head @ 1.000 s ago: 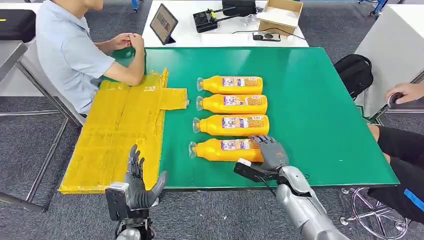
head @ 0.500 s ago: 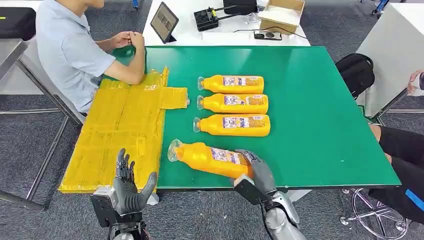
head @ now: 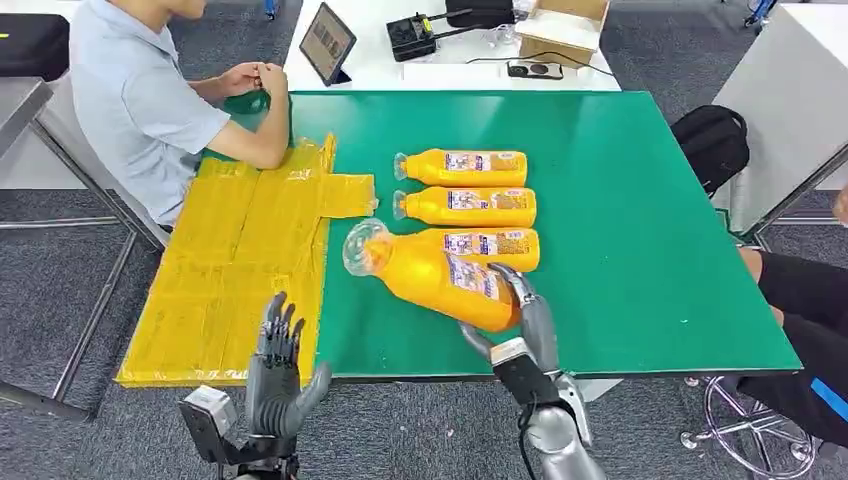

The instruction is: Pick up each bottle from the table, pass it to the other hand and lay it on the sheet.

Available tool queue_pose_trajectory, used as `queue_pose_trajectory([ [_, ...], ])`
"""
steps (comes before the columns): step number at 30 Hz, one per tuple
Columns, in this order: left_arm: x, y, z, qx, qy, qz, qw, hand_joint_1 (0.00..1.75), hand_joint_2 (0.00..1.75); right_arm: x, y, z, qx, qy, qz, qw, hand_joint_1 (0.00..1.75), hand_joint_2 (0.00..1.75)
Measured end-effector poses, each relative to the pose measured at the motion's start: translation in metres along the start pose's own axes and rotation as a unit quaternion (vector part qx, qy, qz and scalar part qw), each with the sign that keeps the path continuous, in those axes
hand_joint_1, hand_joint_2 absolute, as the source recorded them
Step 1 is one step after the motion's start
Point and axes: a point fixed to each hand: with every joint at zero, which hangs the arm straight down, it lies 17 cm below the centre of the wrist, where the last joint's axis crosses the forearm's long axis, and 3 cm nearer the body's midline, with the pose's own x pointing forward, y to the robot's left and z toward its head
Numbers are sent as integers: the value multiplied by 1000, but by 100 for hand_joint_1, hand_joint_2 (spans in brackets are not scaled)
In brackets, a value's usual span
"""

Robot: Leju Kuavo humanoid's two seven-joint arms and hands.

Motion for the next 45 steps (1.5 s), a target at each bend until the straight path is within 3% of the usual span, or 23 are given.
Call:
queue_pose_trajectory([
  [6, 3, 2, 0, -6, 2, 25, 1000, 0, 175, 42, 53, -15, 39, -48, -44, 997, 175, 175],
  [12, 12, -6, -14, -27, -13, 47, 998, 0, 175, 78, 112, -8, 107, -96, -54, 988, 175, 175],
  [24, 18, -11, -20, -40, -16, 101, 994, 0, 175, 78, 161, 16, 156, -84, -86, 980, 175, 175],
  [37, 1, -66, -30, -101, 27, 161, 981, 0, 175, 54, 150, 23, 145, -54, -83, 984, 175, 175],
  [45, 3, -67, -31, -88, 6, 138, 987, 0, 175, 50, 150, 25, 154, -54, -77, 984, 175, 175],
])
